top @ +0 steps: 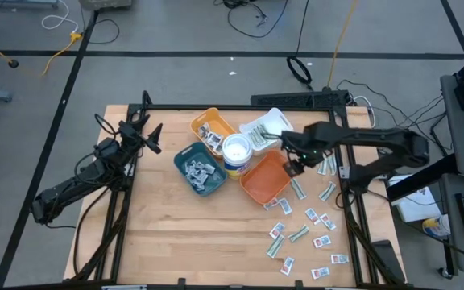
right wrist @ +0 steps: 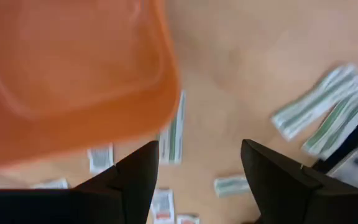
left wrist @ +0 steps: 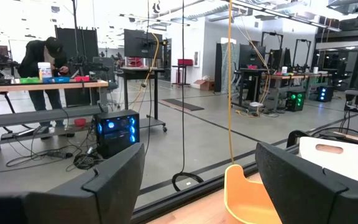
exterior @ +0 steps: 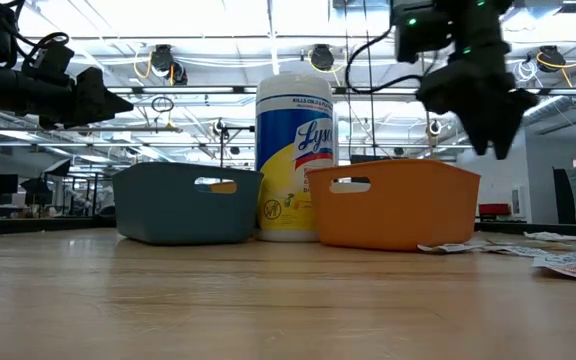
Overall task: Pick & Place First Aid Supplies
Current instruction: Put the green bandage into the white bin
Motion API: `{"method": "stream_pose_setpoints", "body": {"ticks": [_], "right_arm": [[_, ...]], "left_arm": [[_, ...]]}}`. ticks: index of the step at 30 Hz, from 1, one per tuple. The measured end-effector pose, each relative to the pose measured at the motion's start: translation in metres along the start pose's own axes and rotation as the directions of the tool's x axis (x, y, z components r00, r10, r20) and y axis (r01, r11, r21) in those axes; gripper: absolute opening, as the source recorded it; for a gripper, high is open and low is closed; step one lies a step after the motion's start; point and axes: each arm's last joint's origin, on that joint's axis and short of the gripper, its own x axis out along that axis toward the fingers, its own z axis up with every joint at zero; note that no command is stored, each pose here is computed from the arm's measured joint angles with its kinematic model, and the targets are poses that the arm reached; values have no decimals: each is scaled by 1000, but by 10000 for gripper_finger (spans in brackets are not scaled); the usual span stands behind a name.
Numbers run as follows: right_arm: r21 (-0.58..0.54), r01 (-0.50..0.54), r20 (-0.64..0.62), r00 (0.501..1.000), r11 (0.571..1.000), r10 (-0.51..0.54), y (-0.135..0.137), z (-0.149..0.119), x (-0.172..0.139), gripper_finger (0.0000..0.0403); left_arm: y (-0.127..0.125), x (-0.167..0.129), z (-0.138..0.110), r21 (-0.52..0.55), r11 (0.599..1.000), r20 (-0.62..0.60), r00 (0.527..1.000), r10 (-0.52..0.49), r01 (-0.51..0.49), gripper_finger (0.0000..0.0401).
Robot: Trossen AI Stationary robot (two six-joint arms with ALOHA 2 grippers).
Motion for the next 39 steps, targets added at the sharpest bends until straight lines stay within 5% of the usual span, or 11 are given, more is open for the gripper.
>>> {"method": "stream_pose_setpoints", "body": {"ticks": [11,22,32,39], "right_arm": [[-71,-13,-2,1000,997,13,14,-37,25,222],[-150,66,146,988,986,-44,30,-76,80,221],[-115,44,198,980,992,-20,25,-83,118,221],[-93,18,199,980,995,1,27,-83,119,131]], "left_arm": [[0,0,0,0,1000,0,1000,0,0,308],[0,0,0,0,1000,1,1000,0,0,308],[0,0,0,0,1000,1,1000,0,0,308],[0,0,-1,2,1000,-5,1000,-1,1,308]]}}
